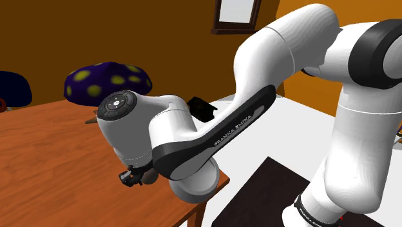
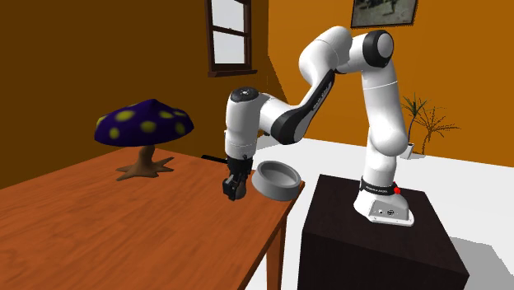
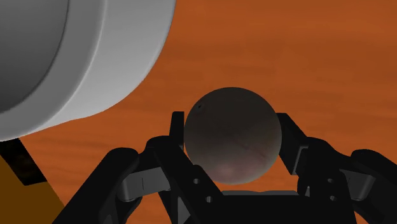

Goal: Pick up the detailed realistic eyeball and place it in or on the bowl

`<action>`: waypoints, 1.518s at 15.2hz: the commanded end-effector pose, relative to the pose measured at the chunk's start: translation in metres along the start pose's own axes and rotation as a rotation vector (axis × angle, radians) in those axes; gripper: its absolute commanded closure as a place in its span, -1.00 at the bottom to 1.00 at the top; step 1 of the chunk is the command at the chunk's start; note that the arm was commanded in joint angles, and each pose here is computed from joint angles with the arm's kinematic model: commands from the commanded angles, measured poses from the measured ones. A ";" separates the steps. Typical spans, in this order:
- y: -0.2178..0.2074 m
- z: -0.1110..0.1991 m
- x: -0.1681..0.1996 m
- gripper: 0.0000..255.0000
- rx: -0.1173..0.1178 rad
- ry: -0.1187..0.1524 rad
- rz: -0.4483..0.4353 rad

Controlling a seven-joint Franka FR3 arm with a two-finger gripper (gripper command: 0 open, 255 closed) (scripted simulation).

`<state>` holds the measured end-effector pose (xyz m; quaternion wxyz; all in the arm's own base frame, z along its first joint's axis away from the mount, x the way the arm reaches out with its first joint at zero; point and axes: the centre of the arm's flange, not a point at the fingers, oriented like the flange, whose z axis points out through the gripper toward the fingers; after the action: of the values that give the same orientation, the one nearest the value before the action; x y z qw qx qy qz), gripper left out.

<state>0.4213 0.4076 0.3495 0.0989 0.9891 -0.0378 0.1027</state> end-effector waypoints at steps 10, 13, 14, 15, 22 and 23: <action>0.010 -0.055 0.012 1.00 0.000 0.000 0.000; 0.013 -0.070 0.015 1.00 0.000 0.000 0.000; 0.014 -0.075 0.016 1.00 0.000 0.000 0.000; 0.015 -0.080 0.017 1.00 0.000 0.000 0.000; 0.032 -0.108 0.017 1.00 0.000 0.000 0.000; 0.044 -0.108 0.010 1.00 0.000 0.000 0.000</action>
<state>0.4108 0.3938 0.4596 0.0995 0.9889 -0.0379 0.1032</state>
